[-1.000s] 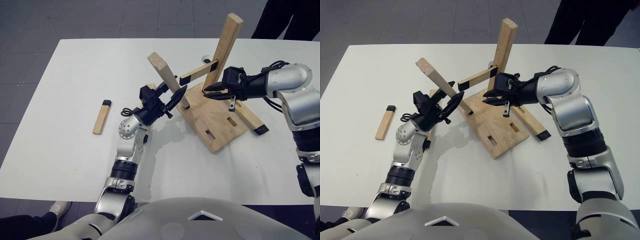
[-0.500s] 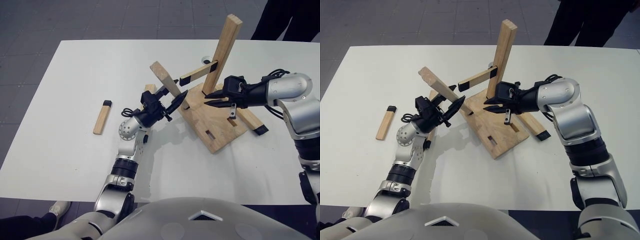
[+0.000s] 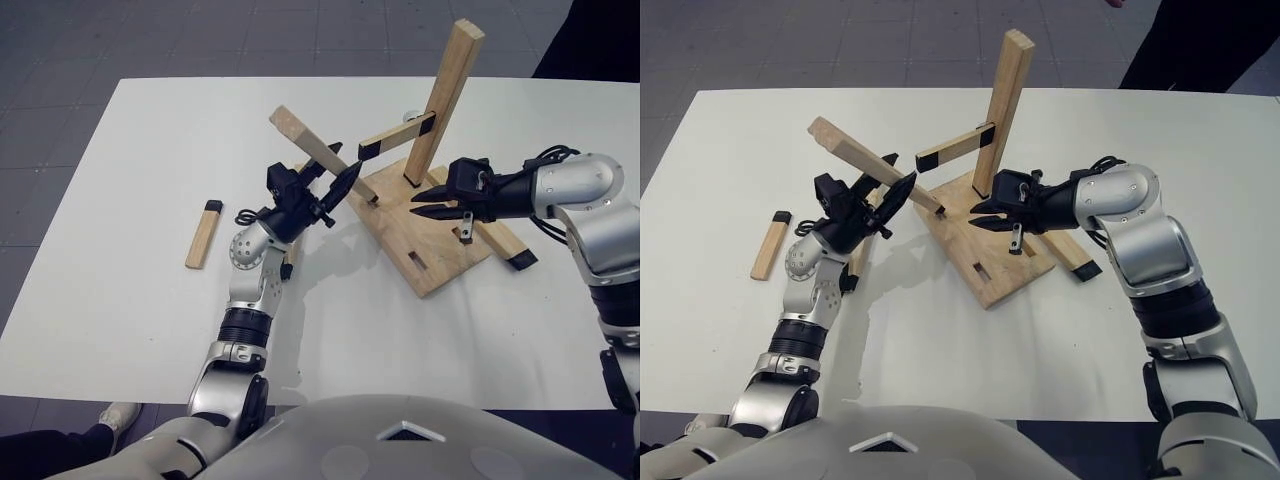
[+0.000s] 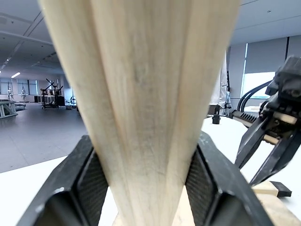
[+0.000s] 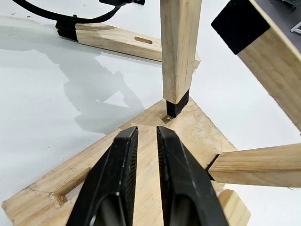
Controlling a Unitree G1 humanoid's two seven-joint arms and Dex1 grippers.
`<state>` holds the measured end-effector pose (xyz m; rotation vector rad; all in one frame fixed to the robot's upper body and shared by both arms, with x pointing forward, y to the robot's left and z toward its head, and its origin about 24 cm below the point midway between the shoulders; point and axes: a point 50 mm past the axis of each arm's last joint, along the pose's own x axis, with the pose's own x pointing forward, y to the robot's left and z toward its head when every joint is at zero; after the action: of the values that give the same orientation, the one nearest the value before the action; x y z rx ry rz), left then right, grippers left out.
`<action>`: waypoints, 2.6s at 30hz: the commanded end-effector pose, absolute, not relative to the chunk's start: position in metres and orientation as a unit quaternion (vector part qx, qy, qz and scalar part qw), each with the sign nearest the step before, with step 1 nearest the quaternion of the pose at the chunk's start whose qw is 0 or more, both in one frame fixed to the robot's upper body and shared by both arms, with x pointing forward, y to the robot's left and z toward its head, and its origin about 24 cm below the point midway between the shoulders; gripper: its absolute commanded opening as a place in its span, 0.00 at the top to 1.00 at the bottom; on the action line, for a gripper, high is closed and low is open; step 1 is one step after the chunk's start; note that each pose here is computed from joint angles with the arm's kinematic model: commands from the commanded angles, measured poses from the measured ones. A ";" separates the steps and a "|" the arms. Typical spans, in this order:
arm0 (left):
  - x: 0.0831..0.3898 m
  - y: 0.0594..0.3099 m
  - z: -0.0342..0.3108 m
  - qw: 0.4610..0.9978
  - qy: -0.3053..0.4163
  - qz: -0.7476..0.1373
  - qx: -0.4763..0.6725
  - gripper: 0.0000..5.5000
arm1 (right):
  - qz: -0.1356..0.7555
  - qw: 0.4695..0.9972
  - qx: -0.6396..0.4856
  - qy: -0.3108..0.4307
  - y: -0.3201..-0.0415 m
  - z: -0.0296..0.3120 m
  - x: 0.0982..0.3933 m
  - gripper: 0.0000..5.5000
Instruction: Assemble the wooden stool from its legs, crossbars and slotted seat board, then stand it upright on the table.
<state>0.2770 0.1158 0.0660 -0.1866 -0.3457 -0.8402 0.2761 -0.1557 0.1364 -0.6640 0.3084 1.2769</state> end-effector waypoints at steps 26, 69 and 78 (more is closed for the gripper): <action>0.289 0.125 0.076 0.889 -0.113 -0.442 -0.040 0.63 | 0.573 0.749 -0.299 0.147 -0.158 0.133 0.265 0.87; 0.277 0.122 0.056 0.806 0.222 -0.545 0.064 0.63 | 0.533 0.784 -0.279 0.151 -0.164 0.131 0.262 0.87; 0.261 0.129 0.066 0.826 0.219 -0.487 0.182 0.63 | 0.530 0.787 -0.278 0.152 -0.167 0.132 0.262 0.87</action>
<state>0.2711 0.1013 0.1125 0.2931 0.1501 -1.1203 0.2615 -0.1644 0.1284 -0.5906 0.3281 1.1571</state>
